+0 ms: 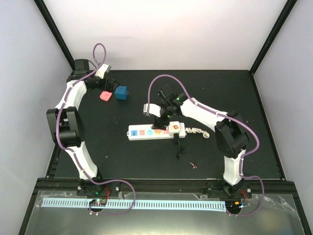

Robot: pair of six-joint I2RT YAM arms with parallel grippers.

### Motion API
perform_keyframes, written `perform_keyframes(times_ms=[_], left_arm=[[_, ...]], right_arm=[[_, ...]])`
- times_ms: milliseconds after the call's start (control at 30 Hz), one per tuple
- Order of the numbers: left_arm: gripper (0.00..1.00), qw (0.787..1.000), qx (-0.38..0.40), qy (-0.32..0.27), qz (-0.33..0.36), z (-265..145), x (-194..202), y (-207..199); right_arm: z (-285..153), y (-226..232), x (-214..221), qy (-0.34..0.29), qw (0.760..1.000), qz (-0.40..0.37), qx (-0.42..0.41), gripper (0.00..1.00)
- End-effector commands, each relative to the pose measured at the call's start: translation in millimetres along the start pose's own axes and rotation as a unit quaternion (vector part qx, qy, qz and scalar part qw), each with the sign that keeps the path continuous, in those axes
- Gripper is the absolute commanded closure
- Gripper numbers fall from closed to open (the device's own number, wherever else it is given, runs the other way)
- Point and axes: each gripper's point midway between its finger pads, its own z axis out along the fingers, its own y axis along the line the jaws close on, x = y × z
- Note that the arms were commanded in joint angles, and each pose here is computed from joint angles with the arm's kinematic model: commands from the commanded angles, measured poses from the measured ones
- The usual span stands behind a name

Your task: Pull the plug off the socket

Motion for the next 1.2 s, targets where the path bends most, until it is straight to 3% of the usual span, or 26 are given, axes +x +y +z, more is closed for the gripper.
perform_keyframes(times_ms=[0, 300, 467, 633, 833, 1167], left_arm=[[0.01, 0.998, 0.021, -0.044, 0.031, -25, -15, -9], [0.01, 0.988, 0.112, -0.035, 0.104, -30, -3, -66], [0.01, 0.966, 0.208, -0.028, 0.154, -31, 25, -127], [0.01, 0.942, 0.252, 0.001, 0.22, -21, 60, -184], [0.08, 0.916, 0.288, 0.013, 0.281, -11, 93, -238], [0.17, 0.888, 0.286, 0.026, 0.358, 14, 124, -273]], right_arm=[[-41, -4, -15, -0.036, 0.999, -0.011, 0.014, 0.12], [-75, 5, 32, -0.035, 0.999, 0.01, -0.021, 0.14], [-79, 12, 64, -0.024, 0.998, 0.035, -0.039, 0.15], [-71, 19, 77, -0.021, 0.998, 0.042, -0.036, 0.18], [-63, 20, 80, -0.02, 0.998, 0.051, -0.043, 0.21], [-52, 19, 85, -0.016, 0.997, 0.061, -0.053, 0.25]])
